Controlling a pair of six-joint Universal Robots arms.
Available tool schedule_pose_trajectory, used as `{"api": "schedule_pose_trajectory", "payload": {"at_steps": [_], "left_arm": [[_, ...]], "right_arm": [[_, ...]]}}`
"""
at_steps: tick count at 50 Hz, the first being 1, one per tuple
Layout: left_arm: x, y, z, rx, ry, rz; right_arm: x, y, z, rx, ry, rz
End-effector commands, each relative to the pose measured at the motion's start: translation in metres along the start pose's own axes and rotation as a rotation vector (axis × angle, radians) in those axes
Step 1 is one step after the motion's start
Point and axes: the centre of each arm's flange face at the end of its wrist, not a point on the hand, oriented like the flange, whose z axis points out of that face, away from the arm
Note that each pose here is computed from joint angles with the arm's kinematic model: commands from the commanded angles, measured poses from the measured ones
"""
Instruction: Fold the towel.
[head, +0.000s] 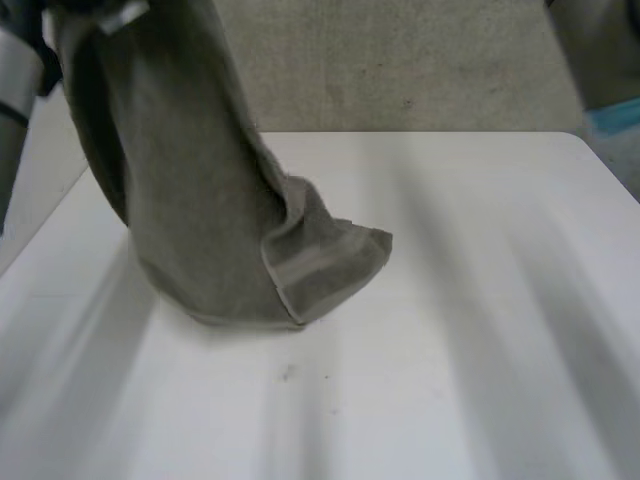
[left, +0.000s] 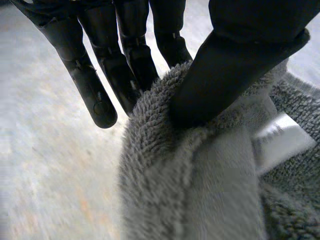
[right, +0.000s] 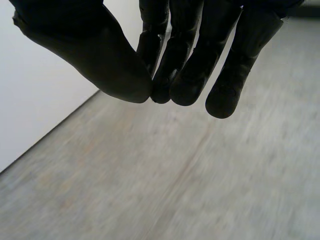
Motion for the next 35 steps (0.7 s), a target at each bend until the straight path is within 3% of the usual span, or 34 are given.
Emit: {"api": "schedule_pose_trajectory", "payload": {"at_steps": [1,3,6,8,11,14,19,24,35], "left_arm": [[-0.002,0.020,-0.001,-0.043,-0.044,-0.065],[0.005,0.047,-0.026,-0.166,-0.035,-0.083],[0.007,0.058,-0.039,-0.218,-0.029,-0.090],[0.013,0.072,-0.059,-0.288,-0.002,-0.103],[0.020,0.077,-0.074,-0.331,0.036,-0.118],[0.021,0.076,-0.079,-0.338,0.047,-0.121],[0.024,0.055,-0.092,-0.315,0.059,-0.120],[0.025,0.035,-0.100,-0.280,0.059,-0.114],[0.027,0.005,-0.113,-0.226,0.057,-0.114]], "right_arm": [[-0.025,0.043,-0.035,-0.276,-0.112,0.077],[-0.042,0.090,-0.072,-0.527,-0.162,0.151],[-0.050,0.112,-0.092,-0.644,-0.177,0.177],[-0.066,0.146,-0.131,-0.847,-0.203,0.237],[-0.075,0.165,-0.162,-0.974,-0.193,0.312],[-0.078,0.172,-0.173,-1.008,-0.168,0.360],[-0.084,0.185,-0.194,-1.016,-0.039,0.564],[-0.085,0.187,-0.193,-0.979,0.022,0.629],[-0.157,0.190,-0.187,-0.904,-0.064,0.760]]}}
